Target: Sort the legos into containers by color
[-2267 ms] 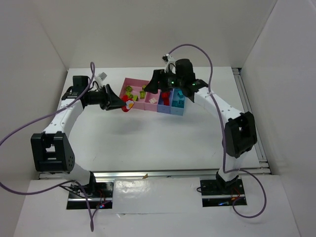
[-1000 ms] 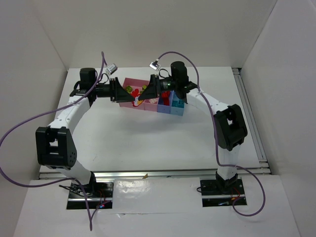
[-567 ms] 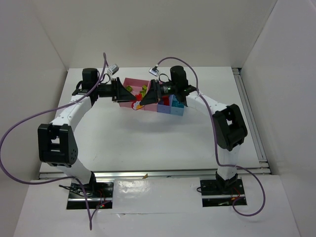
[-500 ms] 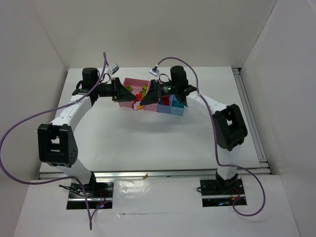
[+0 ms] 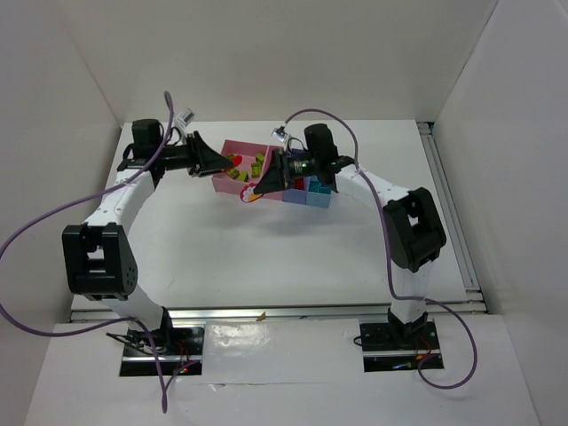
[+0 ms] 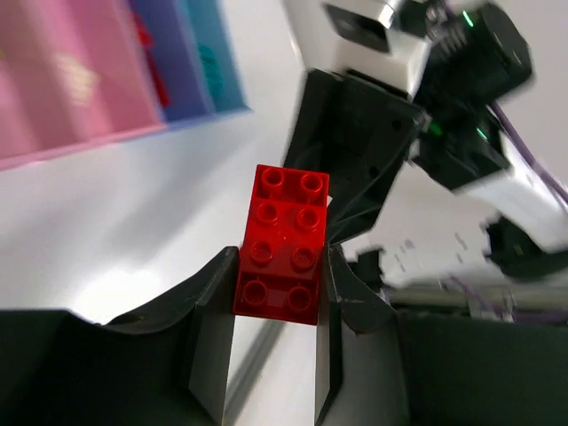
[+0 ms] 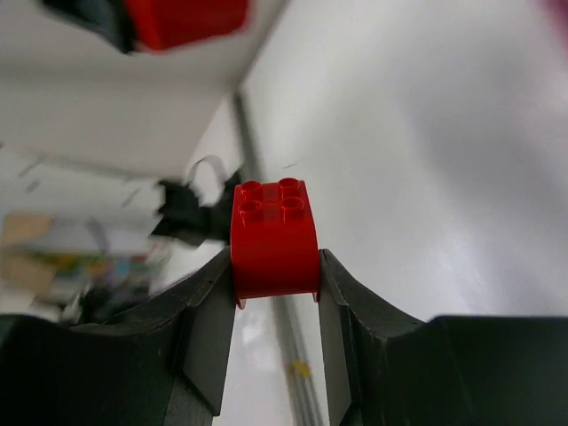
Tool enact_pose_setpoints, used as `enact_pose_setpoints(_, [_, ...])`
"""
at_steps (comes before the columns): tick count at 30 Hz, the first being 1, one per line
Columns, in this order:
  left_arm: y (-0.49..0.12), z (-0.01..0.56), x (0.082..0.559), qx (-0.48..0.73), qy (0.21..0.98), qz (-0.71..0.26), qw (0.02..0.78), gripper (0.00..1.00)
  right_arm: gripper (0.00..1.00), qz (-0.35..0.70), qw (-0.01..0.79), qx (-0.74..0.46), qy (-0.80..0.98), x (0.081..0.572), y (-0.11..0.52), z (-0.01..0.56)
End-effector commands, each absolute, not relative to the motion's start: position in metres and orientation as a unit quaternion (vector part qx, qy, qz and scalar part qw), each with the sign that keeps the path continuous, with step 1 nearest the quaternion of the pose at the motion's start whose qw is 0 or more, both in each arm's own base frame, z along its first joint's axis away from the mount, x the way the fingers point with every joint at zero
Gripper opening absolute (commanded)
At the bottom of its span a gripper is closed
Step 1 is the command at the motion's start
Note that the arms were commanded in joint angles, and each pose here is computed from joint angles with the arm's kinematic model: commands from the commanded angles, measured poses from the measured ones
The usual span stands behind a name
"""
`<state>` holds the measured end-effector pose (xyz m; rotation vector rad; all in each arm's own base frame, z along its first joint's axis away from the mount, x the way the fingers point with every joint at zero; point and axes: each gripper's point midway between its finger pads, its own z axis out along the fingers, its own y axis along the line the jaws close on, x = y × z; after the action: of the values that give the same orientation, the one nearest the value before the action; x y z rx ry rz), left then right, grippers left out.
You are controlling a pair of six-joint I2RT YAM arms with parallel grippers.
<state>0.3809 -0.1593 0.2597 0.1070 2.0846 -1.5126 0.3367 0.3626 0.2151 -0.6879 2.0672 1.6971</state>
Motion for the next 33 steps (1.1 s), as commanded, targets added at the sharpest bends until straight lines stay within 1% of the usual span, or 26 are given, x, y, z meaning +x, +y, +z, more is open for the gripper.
enact_pose_setpoints(1, [-0.131, 0.259, 0.398, -0.021, 0.798, -0.504, 0.329, 0.0, 0.02, 0.464, 0.309, -0.165, 0.813, 0.387, 0.332, 0.213])
enact_pose_setpoints(2, [-0.126, 0.26, 0.401, -0.034, 0.806, -0.483, 0.339, 0.0, 0.02, 0.418, 0.339, -0.132, 0.832, 0.404, 0.32, 0.213])
enact_pose_setpoints(3, [-0.114, 0.251, 0.408, -0.062, 0.827, -0.438, 0.346, 0.0, 0.02, 0.365, 0.336, -0.079, 0.865, 0.411, 0.302, 0.203])
enact_pose_setpoints(4, [-0.114, 0.251, 0.409, -0.068, 0.837, -0.415, 0.35, 0.0, 0.02, 0.294, 0.373, -0.027, 0.88, 0.432, 0.279, 0.201])
enact_pose_setpoints(5, [-0.12, 0.248, 0.408, -0.068, 0.849, -0.391, 0.348, 0.0, 0.02, 0.266, 0.385, 0.003, 0.884, 0.44, 0.261, 0.202])
enact_pose_setpoints(6, [-0.114, 0.243, 0.41, -0.082, 0.869, -0.343, 0.347, 0.0, 0.02, 0.248, 0.39, 0.016, 0.887, 0.445, 0.251, 0.197])
enact_pose_setpoints(7, [-0.118, 0.244, 0.408, -0.077, 0.874, -0.333, 0.346, 0.0, 0.02, 0.234, 0.402, 0.025, 0.885, 0.45, 0.246, 0.2])
enact_pose_setpoints(9, [-0.127, 0.235, 0.406, -0.072, 0.88, -0.331, 0.333, 0.0, 0.02, 0.206, 0.393, 0.035, 0.896, 0.463, 0.236, 0.186])
enact_pose_setpoints(10, [-0.135, 0.237, 0.403, -0.063, 0.879, -0.341, 0.328, 0.0, 0.02, 0.184, 0.415, 0.043, 0.89, 0.479, 0.227, 0.198])
enact_pose_setpoints(12, [-0.142, 0.237, 0.4, -0.062, 0.876, -0.355, 0.32, 0.0, 0.02, 0.155, 0.413, 0.042, 0.896, 0.489, 0.222, 0.187])
enact_pose_setpoints(13, [-0.142, 0.237, 0.4, -0.062, 0.876, -0.356, 0.319, 0.0, 0.02, 0.153, 0.426, 0.041, 0.891, 0.496, 0.223, 0.194])
enact_pose_setpoints(16, [-0.162, 0.236, 0.392, -0.044, 0.876, -0.368, 0.308, 0.0, 0.02, 0.136, 0.417, 0.03, 0.898, 0.51, 0.225, 0.176])
enact_pose_setpoints(17, [-0.171, 0.232, 0.39, -0.035, 0.878, -0.371, 0.3, 0.0, 0.02, 0.134, 0.427, 0.033, 0.893, 0.519, 0.227, 0.185])
enact_pose_setpoints(18, [-0.176, 0.228, 0.389, -0.032, 0.88, -0.372, 0.293, 0.0, 0.02, 0.124, 0.411, 0.028, 0.902, 0.522, 0.228, 0.167])
enact_pose_setpoints(20, [-0.187, 0.231, 0.389, -0.018, 0.879, -0.377, 0.292, 0.0, 0.02, 0.118, 0.42, 0.033, 0.899, 0.532, 0.228, 0.168])
enact_pose_setpoints(21, [-0.192, 0.232, 0.39, -0.017, 0.879, -0.38, 0.289, 0.0, 0.02, 0.108, 0.413, 0.03, 0.904, 0.534, 0.227, 0.156])
enact_pose_setpoints(22, [-0.199, 0.234, 0.394, -0.011, 0.878, -0.382, 0.289, 0.0, 0.04, 0.11, 0.419, 0.031, 0.901, 0.536, 0.228, 0.161])
enact_pose_setpoints(24, [-0.211, 0.237, 0.395, 0.002, 0.876, -0.387, 0.287, 0.0, 0.1, 0.098, 0.417, 0.035, 0.903, 0.541, 0.225, 0.152])
enact_pose_setpoints(26, [-0.219, 0.24, 0.401, 0.01, 0.874, -0.39, 0.289, 0.0, 0.12, 0.09, 0.422, 0.04, 0.901, 0.545, 0.223, 0.152])
enact_pose_setpoints(29, [-0.232, 0.247, 0.404, 0.029, 0.872, -0.393, 0.29, 0.0, 0.14, 0.104, 0.431, 0.032, 0.896, 0.549, 0.229, 0.16])
enact_pose_setpoints(31, [-0.242, 0.246, 0.402, 0.043, 0.872, -0.394, 0.286, 0.0, 0.18, 0.109, 0.429, 0.029, 0.896, 0.551, 0.232, 0.159])
enact_pose_setpoints(32, [-0.241, 0.244, 0.405, 0.045, 0.875, -0.388, 0.286, 0.0, 0.28, 0.112, 0.436, 0.03, 0.892, 0.554, 0.234, 0.167])
enact_pose_setpoints(33, [-0.245, 0.244, 0.403, 0.049, 0.875, -0.389, 0.284, 0.0, 0.36, 0.109, 0.429, 0.029, 0.896, 0.554, 0.234, 0.16])
